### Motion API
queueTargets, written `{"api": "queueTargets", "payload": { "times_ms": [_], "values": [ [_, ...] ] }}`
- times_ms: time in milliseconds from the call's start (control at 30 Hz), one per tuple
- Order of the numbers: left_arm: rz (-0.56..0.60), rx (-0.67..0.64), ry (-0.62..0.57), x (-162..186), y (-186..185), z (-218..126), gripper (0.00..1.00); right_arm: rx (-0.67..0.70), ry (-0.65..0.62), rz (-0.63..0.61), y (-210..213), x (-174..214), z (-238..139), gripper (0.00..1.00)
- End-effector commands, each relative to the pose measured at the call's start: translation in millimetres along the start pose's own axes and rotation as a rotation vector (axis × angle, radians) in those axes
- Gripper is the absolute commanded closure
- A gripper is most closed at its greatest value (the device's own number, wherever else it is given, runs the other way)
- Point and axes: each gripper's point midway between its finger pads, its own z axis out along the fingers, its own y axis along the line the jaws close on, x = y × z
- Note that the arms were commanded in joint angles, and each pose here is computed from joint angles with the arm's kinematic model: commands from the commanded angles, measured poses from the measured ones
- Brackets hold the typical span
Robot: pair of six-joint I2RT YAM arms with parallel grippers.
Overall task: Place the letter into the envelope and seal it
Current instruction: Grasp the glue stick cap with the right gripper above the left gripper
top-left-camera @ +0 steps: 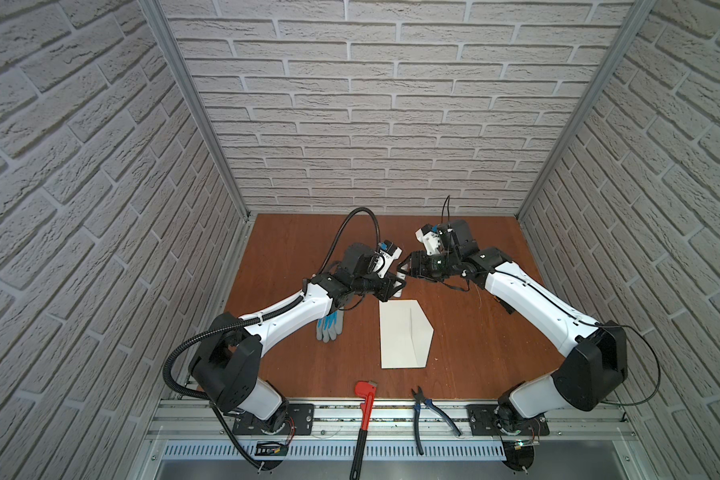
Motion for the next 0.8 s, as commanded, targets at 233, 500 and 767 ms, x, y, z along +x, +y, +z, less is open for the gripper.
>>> {"api": "queueTargets", "payload": {
  "times_ms": [233, 500, 767],
  "values": [
    [0.057, 0.08, -0.051, -18.7, -22.4, -6.5, 0.87, -0.039, -0.035, -0.022, 12.1, -12.1, 0.4, 0.61],
    [0.037, 0.099, -0.055, -21.8, -24.5, -9.4, 0.66, -0.042, -0.039, -0.04, 20.2, -13.8, -6.5, 0.81],
    [0.007, 0.177, -0.09, -32.5, -34.0, -11.4, 0.59, -0.035, -0.041, -0.048, 22.5, -8.0, -17.8, 0.83]
  ]
}}
